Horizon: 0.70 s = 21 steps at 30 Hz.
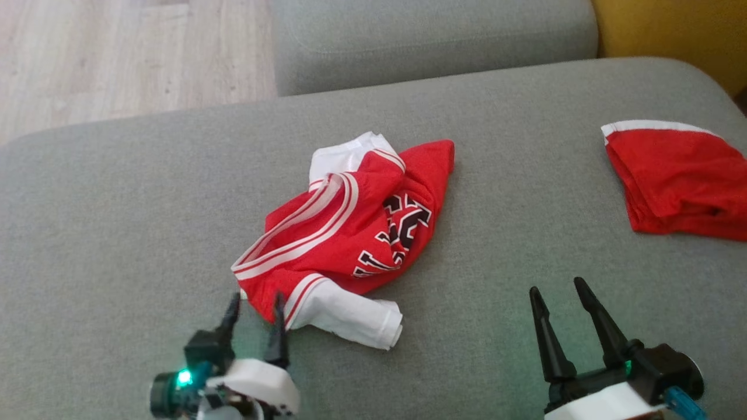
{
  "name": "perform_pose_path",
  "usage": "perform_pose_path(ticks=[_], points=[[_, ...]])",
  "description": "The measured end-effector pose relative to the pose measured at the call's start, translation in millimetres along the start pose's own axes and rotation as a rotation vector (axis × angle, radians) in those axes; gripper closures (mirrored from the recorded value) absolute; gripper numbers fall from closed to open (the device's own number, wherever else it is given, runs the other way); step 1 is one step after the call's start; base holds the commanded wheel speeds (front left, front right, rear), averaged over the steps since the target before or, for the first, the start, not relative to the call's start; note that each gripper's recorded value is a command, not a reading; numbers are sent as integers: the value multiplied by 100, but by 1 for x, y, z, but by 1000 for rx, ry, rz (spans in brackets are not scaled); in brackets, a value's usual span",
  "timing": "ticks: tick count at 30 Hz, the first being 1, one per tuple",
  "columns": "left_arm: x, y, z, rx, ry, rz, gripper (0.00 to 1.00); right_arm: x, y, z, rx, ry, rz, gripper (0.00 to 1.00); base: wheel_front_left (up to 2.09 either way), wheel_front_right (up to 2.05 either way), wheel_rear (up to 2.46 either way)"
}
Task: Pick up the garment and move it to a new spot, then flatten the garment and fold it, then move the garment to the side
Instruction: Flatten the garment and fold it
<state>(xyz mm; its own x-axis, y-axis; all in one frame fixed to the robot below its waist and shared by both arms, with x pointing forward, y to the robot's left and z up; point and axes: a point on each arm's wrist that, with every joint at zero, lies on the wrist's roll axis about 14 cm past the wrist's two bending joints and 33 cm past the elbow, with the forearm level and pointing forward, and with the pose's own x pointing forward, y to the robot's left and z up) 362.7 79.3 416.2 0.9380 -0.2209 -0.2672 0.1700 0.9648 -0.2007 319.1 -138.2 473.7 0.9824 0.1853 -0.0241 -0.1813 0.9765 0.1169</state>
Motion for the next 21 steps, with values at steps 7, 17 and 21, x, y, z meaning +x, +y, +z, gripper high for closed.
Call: perform_pose_path(ticks=[7,17,21], points=[[31,25,4,-27,39,55,0,0,-4,-10,-4,40,3,0,0,0,0],[46,14,0,-56,96,-15,100,-3,-13,-5,-15,23,-26,0,0,0,0],[44,3,5,-58,83,-62,100,-7,-14,0,-16,3,-34,0,0,0,0]])
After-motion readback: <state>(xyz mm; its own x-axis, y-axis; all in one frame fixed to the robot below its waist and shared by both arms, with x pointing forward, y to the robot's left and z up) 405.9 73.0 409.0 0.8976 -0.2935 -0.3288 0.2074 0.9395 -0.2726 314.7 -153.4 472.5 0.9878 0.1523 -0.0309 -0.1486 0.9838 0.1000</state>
